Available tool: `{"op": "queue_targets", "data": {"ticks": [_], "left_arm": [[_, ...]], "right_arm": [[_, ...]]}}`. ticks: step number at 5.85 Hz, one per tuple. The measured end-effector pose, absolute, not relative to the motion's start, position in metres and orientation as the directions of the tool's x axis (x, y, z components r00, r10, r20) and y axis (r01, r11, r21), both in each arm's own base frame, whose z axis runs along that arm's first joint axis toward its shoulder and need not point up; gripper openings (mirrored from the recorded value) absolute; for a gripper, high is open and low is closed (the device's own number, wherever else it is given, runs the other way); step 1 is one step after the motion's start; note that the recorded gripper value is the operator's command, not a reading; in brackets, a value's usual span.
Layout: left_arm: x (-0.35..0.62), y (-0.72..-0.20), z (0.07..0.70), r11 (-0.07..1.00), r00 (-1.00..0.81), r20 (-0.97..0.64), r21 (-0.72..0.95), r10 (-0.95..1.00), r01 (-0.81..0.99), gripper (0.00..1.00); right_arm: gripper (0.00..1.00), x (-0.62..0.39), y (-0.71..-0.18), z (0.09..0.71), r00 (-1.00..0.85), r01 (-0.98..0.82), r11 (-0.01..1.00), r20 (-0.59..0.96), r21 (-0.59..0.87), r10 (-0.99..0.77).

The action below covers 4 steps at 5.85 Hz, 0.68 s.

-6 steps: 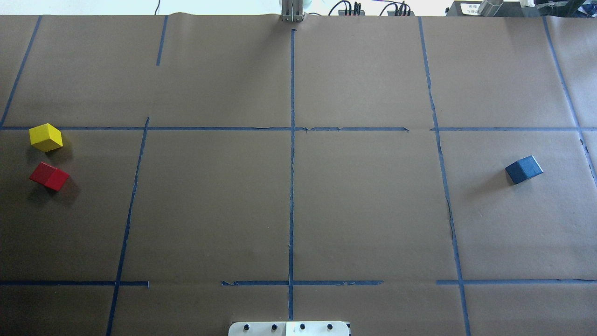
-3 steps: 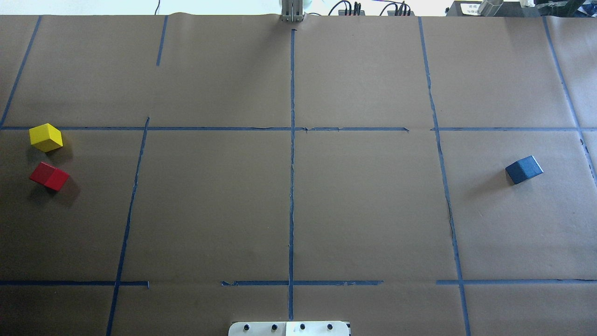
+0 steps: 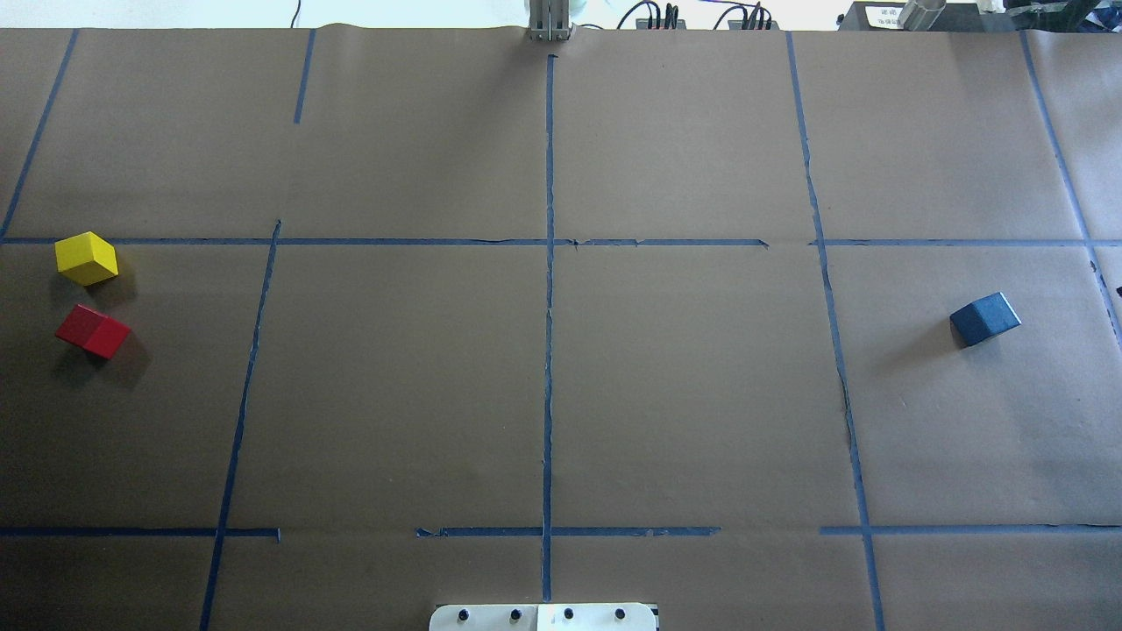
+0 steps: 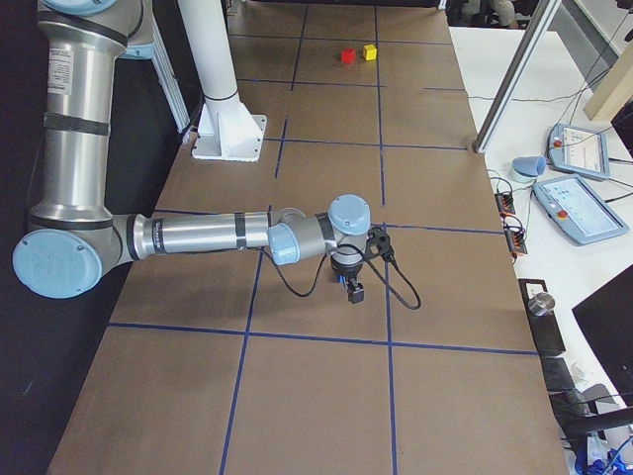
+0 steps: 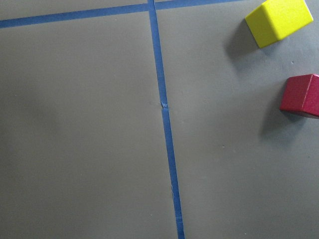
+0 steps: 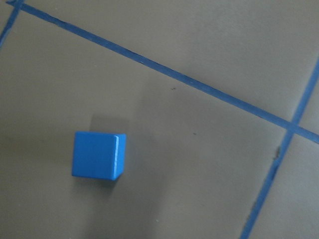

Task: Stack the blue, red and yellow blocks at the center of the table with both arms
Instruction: 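Reach the right gripper down to the blue block and grasp it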

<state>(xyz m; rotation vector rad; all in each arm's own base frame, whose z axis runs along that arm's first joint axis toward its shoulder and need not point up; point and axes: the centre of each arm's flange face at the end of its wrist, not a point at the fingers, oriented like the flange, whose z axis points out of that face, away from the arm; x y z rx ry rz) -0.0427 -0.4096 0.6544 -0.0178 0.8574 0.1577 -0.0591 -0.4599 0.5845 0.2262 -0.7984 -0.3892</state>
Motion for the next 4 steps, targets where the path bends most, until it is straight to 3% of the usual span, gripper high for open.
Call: {"op": "queue_targets", "data": {"ticks": [2, 4], "left_arm": [[-0.043, -0.410, 0.654, 0.988, 0.643, -0.754, 0.047, 0.131, -0.146, 1.00], [-0.043, -0.410, 0.654, 0.988, 0.642, -0.755, 0.047, 0.131, -0.145, 1.00]], "right_arm": [[1.00, -0.118, -0.467, 0.566, 0.648, 0.202, 0.931, 0.672, 0.303, -0.359], [1.00, -0.164, -0.467, 0.586, 0.659, 0.178, 0.939, 0.673, 0.294, -0.336]]}}
